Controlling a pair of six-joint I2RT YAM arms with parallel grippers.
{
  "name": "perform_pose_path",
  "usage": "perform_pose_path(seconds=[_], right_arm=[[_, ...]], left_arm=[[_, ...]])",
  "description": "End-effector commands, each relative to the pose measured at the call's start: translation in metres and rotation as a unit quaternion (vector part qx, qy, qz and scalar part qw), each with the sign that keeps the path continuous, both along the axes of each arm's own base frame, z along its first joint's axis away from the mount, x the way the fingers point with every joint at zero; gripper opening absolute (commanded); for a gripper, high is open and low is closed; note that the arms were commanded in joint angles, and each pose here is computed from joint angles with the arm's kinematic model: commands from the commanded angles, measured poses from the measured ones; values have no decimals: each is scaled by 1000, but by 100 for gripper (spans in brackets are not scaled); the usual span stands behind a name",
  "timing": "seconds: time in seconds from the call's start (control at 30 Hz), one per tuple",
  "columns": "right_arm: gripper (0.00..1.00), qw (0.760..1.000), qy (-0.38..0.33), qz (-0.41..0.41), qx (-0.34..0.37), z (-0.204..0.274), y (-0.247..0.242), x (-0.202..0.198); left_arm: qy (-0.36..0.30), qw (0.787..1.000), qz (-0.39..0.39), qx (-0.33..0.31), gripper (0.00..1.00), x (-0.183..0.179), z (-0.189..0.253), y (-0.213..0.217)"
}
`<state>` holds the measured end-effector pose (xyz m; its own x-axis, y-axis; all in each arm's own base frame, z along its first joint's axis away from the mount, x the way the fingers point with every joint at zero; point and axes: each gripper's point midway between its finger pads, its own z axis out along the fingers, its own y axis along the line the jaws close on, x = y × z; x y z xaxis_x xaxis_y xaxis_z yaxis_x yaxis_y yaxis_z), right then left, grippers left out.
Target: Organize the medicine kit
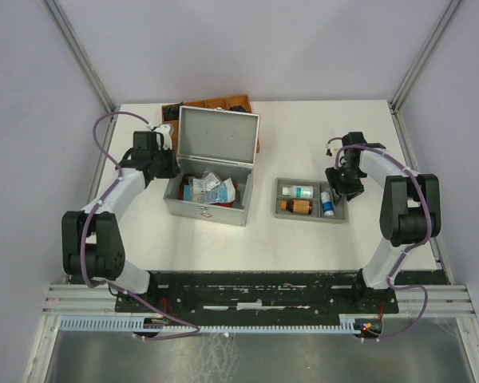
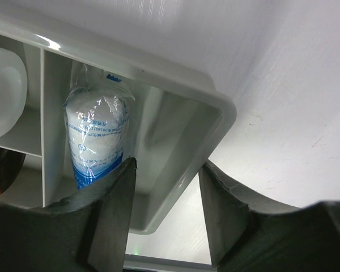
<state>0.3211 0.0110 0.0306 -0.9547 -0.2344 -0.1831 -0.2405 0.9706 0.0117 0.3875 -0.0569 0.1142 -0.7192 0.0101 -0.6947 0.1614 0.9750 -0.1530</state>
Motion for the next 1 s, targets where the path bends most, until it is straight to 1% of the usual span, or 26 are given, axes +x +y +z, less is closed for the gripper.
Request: perform_pose_path(seconds=[0.0,0.07,0.23,0.33,0.43,0.57,0.67,0.8,0.97], right_arm=[[54,999,-30,-11,2,11,0,20],[51,1000,-28,-12,-1,8,-2,20],[41,1000,-23,-18,-2,2,-7,23],[35,999,-26,-21,-2,0,-10,27],[27,999,-25,-25,1,-2,-12,31],[12,999,-25,-38,16,-1,-19,35],[1,998,-25,-49,36,5,-26,35],[0,995,-24,-67,66,16,-31,32],[0,991,-20,-86,97,35,-28,26]], left_arm=[[-17,997,33,-66,23,12,8,-24],[-11,997,21,-79,30,6,8,-35],[9,990,-26,-136,40,-16,9,-60],[14,987,-48,-154,46,-24,12,-68],[-5,989,-55,-137,52,-23,22,-63],[-64,993,-37,-93,58,-15,48,-45],[-110,991,-31,-73,68,-13,74,-37],[-143,987,-36,-66,73,-14,102,-35],[-167,983,-50,-62,74,-17,125,-40]])
